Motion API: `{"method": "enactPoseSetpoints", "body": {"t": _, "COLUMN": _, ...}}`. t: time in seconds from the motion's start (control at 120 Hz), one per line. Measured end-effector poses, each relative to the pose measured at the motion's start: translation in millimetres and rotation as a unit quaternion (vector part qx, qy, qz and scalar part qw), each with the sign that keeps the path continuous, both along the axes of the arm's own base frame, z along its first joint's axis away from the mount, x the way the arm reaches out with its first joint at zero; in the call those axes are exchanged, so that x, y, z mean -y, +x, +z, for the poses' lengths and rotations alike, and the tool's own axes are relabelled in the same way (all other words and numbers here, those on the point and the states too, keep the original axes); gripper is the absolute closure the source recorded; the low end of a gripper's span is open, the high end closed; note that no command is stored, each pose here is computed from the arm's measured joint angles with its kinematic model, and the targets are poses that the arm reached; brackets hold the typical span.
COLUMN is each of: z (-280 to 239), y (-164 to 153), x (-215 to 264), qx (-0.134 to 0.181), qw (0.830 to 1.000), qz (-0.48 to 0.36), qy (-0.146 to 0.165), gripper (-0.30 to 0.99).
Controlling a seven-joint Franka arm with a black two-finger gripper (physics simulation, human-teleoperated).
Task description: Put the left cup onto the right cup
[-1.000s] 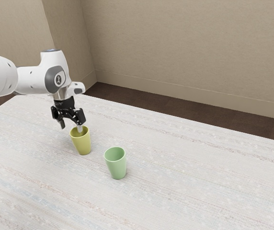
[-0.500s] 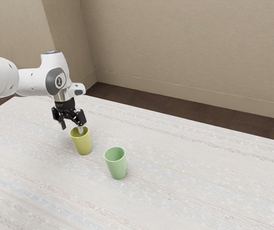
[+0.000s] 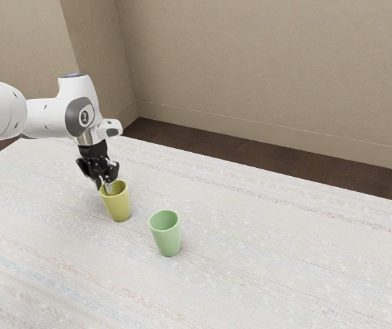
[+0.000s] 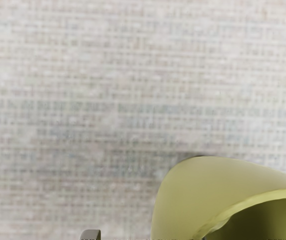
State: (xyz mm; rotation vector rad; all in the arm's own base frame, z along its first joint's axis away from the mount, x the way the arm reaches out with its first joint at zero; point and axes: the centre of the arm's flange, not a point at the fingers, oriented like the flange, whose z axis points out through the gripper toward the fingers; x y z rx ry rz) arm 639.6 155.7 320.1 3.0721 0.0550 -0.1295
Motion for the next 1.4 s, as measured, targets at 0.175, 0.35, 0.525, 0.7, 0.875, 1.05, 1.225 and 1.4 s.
{"method": "enactPoseSetpoints", "body": {"t": 0.175, "z": -3, "y": -1, "x": 0, "qx": -0.003, "qw": 1.0, "qz": 0.0, "qy": -0.001, "gripper": 0.71}}
{"method": "enactPoseSetpoints", "body": {"t": 0.35, "z": -3, "y": -1, "x": 0, "qx": -0.003, "qw": 1.0, "qz": -0.001, "qy": -0.001, "gripper": 0.75}}
{"method": "enactPoseSetpoints", "body": {"t": 0.525, "z": -1, "y": -2, "x": 1, "qx": -0.003, "qw": 1.0, "qz": -0.002, "qy": 0.001, "gripper": 0.77}}
{"method": "enactPoseSetpoints", "body": {"t": 0.7, "z": 5, "y": -1, "x": 4, "qx": -0.001, "qw": 1.0, "qz": -0.002, "qy": 0.002, "gripper": 0.78}}
{"method": "enactPoseSetpoints", "body": {"t": 0.875, "z": 9, "y": -2, "x": 5, "qx": -0.001, "qw": 1.0, "qz": -0.002, "qy": 0.005, "gripper": 0.78}}
{"method": "enactPoseSetpoints", "body": {"t": 1.05, "z": 14, "y": -4, "x": 7, "qx": -0.002, "qw": 1.0, "qz": -0.001, "qy": 0.006, "gripper": 0.78}}
{"method": "enactPoseSetpoints", "body": {"t": 1.225, "z": 43, "y": -10, "x": 23, "qx": 0.003, "qw": 1.0, "qz": -0.011, "qy": 0.005, "gripper": 0.79}}
{"method": "enactPoseSetpoints", "body": {"t": 1.4, "z": 84, "y": -18, "x": 36, "qx": 0.014, "qw": 1.0, "qz": -0.019, "qy": 0.004, "gripper": 0.79}}
